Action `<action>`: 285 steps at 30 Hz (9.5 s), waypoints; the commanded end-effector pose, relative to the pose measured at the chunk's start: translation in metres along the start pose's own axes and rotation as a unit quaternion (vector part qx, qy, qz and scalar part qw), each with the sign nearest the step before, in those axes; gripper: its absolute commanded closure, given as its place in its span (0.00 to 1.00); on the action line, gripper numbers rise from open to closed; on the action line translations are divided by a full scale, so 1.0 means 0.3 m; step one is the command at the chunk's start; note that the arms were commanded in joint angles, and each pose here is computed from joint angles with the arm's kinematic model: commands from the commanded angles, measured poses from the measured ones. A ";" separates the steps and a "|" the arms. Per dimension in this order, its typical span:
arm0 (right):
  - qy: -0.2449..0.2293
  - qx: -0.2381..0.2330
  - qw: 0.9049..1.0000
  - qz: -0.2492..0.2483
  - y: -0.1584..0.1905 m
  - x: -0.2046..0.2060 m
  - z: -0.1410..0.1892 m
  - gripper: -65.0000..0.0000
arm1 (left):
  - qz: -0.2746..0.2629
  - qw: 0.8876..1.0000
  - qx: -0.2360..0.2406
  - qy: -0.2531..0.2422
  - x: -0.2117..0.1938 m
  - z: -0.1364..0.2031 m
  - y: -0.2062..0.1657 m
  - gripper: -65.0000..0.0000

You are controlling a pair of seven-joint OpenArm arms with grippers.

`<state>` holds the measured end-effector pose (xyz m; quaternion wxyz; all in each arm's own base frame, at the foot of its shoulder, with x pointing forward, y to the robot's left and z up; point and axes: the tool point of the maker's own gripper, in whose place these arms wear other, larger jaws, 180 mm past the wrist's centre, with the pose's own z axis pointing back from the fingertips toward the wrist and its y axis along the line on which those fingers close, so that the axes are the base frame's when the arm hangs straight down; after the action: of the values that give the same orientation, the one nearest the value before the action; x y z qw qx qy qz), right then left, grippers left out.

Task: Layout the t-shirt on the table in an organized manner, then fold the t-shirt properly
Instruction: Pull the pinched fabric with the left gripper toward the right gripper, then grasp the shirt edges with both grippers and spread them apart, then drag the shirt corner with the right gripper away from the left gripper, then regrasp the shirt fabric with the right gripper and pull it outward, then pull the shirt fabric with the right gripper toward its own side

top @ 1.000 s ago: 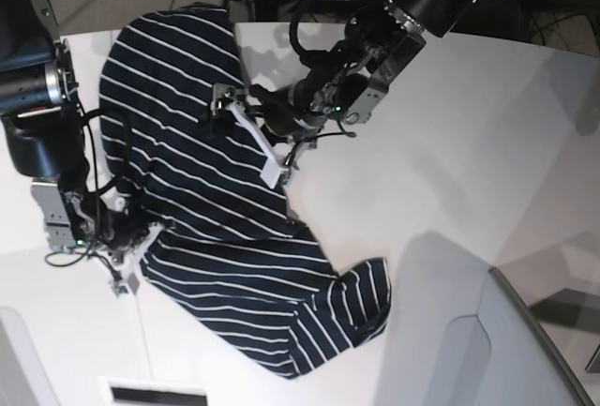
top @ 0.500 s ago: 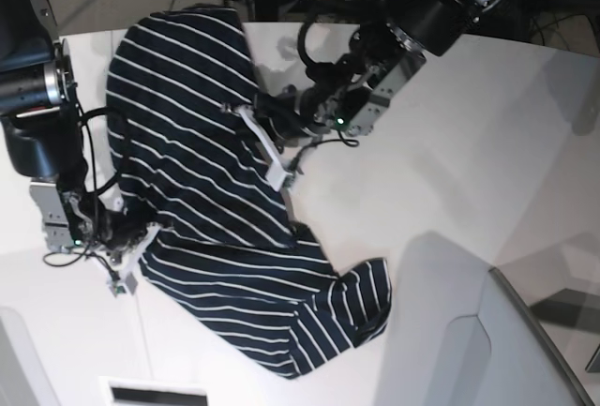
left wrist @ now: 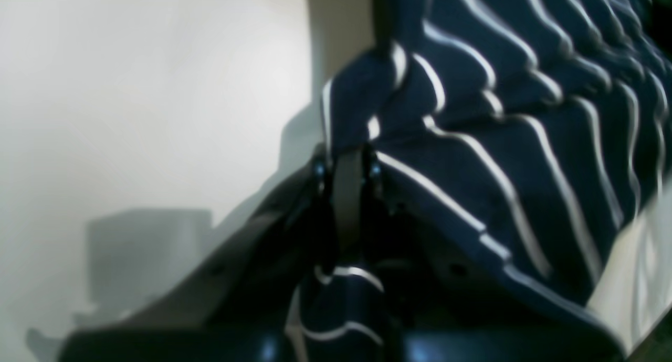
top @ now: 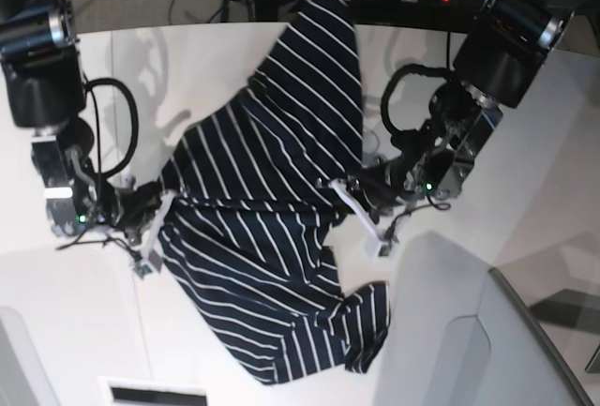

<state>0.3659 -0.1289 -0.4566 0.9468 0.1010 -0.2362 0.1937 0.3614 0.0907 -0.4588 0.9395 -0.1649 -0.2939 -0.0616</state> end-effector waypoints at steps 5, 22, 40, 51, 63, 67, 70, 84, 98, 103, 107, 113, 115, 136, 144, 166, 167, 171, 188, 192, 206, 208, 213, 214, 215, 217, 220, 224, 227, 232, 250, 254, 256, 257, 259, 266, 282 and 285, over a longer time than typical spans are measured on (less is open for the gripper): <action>0.007 -0.021 0.998 0.054 0.042 0.015 0.111 1.00 | -0.007 0.998 0.042 -0.043 0.187 0.021 0.108 1.00; 0.066 0.087 0.979 0.170 0.501 -0.103 0.094 1.00 | -0.181 0.977 0.107 -0.041 0.443 -0.059 0.035 1.00; -0.004 0.096 0.975 0.201 0.592 0.048 0.159 0.35 | -0.191 0.959 0.201 -0.060 0.592 0.034 0.218 0.85; -0.050 0.012 0.999 0.014 0.204 0.053 0.201 0.34 | -0.138 0.963 0.196 -0.120 0.609 0.222 0.267 0.30; -0.109 0.037 0.990 -0.083 0.164 0.069 0.039 0.34 | -0.020 0.967 0.235 -0.098 0.290 0.333 0.411 0.75; -0.125 0.037 0.987 -0.094 0.149 0.092 0.016 0.34 | -0.040 0.951 0.302 -0.055 0.158 0.352 0.516 1.00; -0.125 0.039 0.986 -0.100 0.144 0.106 0.002 0.34 | -0.089 0.936 0.336 -0.062 0.126 0.353 0.537 1.00; -0.114 0.082 0.980 -0.140 0.242 0.154 -0.110 0.35 | -0.142 0.912 0.385 -0.019 -0.089 0.252 0.672 1.00; -0.071 0.071 0.985 -0.140 0.198 0.059 -0.117 1.00 | -0.118 0.906 0.407 -0.019 -0.097 0.313 0.752 1.00; -0.063 0.046 0.992 -0.102 0.161 0.037 -0.018 1.00 | -0.123 0.903 0.411 -0.022 -0.087 0.325 0.757 1.00; -0.054 0.036 0.995 -0.070 0.179 0.047 0.063 1.00 | -0.133 0.904 0.402 -0.052 -0.040 0.336 0.702 1.00; -0.075 0.013 0.995 -0.058 0.208 0.168 0.169 1.00 | -0.136 0.905 0.387 -0.114 0.070 0.365 0.577 1.00; -0.081 0.021 0.996 -0.025 0.261 0.231 0.182 1.00 | -0.128 0.908 0.386 -0.104 0.072 0.365 0.569 1.00; -0.181 0.085 0.977 0.073 0.538 0.670 -0.092 0.82 | -0.131 0.897 0.411 -0.091 0.090 0.464 0.597 1.00; -0.132 0.057 0.977 0.158 0.432 0.664 0.054 0.27 | -0.122 0.899 0.410 -0.095 0.140 0.461 0.581 1.00; -0.049 -0.042 0.992 0.105 0.204 0.135 -0.069 0.26 | -0.124 0.899 0.409 -0.091 0.083 0.483 0.575 1.00; -0.041 -0.047 0.992 0.113 0.214 0.116 -0.094 0.26 | -0.125 0.899 0.409 -0.090 0.080 0.485 0.576 1.00; -0.038 -0.061 0.986 0.149 0.262 0.097 -0.161 0.27 | -0.130 0.896 0.416 -0.083 0.070 0.498 0.600 1.00; 0.018 -0.101 0.980 0.170 0.127 -0.085 -0.170 1.00 | -0.137 0.911 0.383 -0.065 -0.011 0.245 0.627 1.00; 0.013 -0.113 0.983 0.141 0.078 -0.133 -0.123 1.00 | -0.156 0.913 0.376 -0.029 -0.098 0.180 0.632 1.00; 0.026 -0.161 0.974 0.158 0.026 -0.277 0.143 1.00 | -0.226 0.904 0.362 -0.008 -0.350 0.270 0.481 1.00; 0.025 -0.167 0.971 0.167 0.026 -0.279 0.183 1.00 | -0.225 0.903 0.367 -0.012 -0.346 0.286 0.490 1.00; -0.006 -0.212 0.967 0.139 -0.057 -0.195 0.305 1.00 | -0.234 0.894 0.381 -0.029 -0.265 0.308 0.536 1.00; -0.020 -0.221 0.965 0.139 -0.076 -0.149 0.325 1.00 | -0.234 0.893 0.383 -0.036 -0.239 0.308 0.539 1.00; -0.033 -0.227 0.963 0.141 -0.088 -0.103 0.337 1.00 | -0.234 0.892 0.385 -0.044 -0.208 0.307 0.540 1.00; -0.052 -0.241 0.959 0.140 -0.116 -0.015 0.362 1.00 | -0.233 0.890 0.388 -0.060 -0.144 0.304 0.542 1.00; -0.084 -0.246 0.955 0.141 -0.125 0.113 0.368 1.00 | -0.234 0.887 0.389 -0.082 -0.056 0.295 0.530 1.00; -0.113 -0.239 0.947 0.185 -0.081 0.320 0.339 1.00 | -0.232 0.885 0.391 -0.100 0.024 0.287 0.527 1.00; -0.136 -0.215 0.942 0.220 0.007 0.476 0.276 1.00 | -0.228 0.888 0.389 -0.089 0.018 0.262 0.535 1.00; -0.150 -0.166 0.943 0.245 0.161 0.630 0.137 0.96 | -0.223 0.891 0.388 -0.072 -0.030 0.252 0.553 1.00; -0.116 -0.170 0.957 0.203 0.242 0.536 0.299 0.19 | -0.236 0.884 0.401 -0.043 -0.123 0.304 0.619 1.00; -0.109 -0.139 0.964 0.198 0.283 0.276 0.360 0.19 | -0.239 0.883 0.403 -0.038 -0.136 0.312 0.633 1.00; -0.081 -0.113 0.971 0.196 0.326 0.139 0.338 0.19 | -0.239 0.882 0.404 -0.039 -0.128 0.314 0.636 1.00; -0.066 -0.100 0.973 0.196 0.350 0.085 0.321 0.19 | -0.239 0.882 0.405 -0.042 -0.120 0.316 0.635 1.00; -0.060 -0.074 0.979 0.183 0.404 0.019 0.292 0.19 | -0.238 0.881 0.406 -0.045 -0.110 0.316 0.634 1.00; -0.045 -0.035 0.985 0.165 0.480 -0.034 0.212 0.19 | -0.237 0.882 0.405 -0.047 -0.105 0.313 0.630 1.00; -0.028 0.032 0.982 0.184 0.631 0.024 0.129 0.97 | -0.239 0.880 0.409 -0.037 -0.130 0.323 0.650 1.00; -0.032 0.053 0.968 0.245 0.743 0.059 0.144 1.00 | -0.237 0.882 0.407 -0.038 -0.127 0.316 0.641 1.00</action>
<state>0.2665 0.0543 -0.4001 0.8650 0.0791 -0.2524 0.4265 0.3083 0.3003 -0.4739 0.8806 0.2937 -0.3389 -0.1529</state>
